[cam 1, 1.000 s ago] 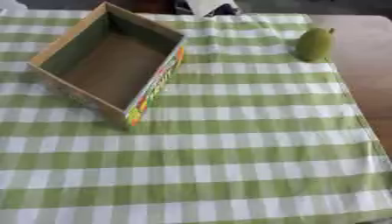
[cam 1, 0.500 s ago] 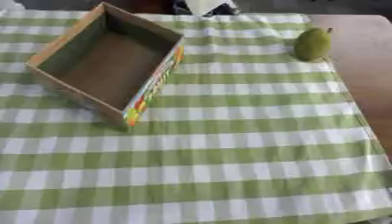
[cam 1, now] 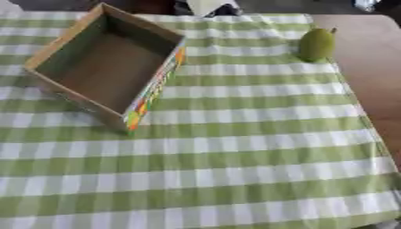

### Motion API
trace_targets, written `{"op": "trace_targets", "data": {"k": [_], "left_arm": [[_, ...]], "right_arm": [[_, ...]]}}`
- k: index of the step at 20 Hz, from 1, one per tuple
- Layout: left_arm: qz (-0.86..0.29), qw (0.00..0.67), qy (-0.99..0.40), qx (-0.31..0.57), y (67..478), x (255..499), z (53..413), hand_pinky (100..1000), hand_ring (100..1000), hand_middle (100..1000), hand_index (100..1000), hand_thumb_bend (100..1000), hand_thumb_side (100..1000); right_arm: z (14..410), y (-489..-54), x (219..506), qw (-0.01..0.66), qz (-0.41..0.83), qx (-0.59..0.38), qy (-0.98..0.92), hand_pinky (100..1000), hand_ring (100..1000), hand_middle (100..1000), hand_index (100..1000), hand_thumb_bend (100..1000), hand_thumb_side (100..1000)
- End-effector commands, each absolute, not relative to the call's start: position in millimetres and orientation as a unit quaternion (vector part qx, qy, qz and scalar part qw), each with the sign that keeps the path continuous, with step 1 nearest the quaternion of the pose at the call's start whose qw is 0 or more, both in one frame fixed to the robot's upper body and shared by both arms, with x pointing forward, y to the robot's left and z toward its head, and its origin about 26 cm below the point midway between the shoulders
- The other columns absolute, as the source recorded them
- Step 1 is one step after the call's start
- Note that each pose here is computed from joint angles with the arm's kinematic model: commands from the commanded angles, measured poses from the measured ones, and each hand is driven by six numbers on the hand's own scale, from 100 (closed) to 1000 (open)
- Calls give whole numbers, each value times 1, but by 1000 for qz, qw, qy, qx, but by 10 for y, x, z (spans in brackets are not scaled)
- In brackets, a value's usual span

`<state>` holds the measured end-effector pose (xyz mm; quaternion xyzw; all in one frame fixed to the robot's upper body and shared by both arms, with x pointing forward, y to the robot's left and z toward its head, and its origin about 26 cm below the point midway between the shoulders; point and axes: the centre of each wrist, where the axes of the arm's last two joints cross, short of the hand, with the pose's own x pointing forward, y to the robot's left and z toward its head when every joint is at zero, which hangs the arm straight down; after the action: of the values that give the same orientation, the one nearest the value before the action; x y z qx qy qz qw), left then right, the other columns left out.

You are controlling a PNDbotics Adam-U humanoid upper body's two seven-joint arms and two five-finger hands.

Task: Pick up objects on the table and place them in the box.

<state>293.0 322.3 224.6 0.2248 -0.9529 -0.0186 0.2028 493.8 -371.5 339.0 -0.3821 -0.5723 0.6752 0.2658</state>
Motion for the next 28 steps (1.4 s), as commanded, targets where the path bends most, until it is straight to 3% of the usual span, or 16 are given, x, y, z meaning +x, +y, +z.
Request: {"op": "trace_targets", "data": {"k": [1, 8, 19, 28], "left_arm": [[-30, 187, -956, 223, 3217, 2910, 2343, 659, 667, 611, 736, 100, 625], [-30, 188, -957, 221, 3209, 2913, 2343, 659, 667, 611, 736, 100, 625], [-30, 188, -957, 218, 3199, 2918, 2352, 657, 666, 609, 735, 100, 623], [-33, 185, -958, 215, 3182, 2926, 2368, 658, 667, 611, 735, 100, 622]], "right_arm": [[3506, -3646, 4954, 231, 742, -348, -524, 940, 1000, 980, 972, 100, 553], [3326, -3528, 5044, 241, 758, -329, -508, 949, 1000, 983, 979, 100, 579], [3045, -3653, 5063, 280, 767, -304, -491, 963, 1000, 1000, 994, 100, 457], [2928, -3782, 5039, 303, 759, -312, -485, 964, 1000, 1000, 1000, 163, 405]]}}
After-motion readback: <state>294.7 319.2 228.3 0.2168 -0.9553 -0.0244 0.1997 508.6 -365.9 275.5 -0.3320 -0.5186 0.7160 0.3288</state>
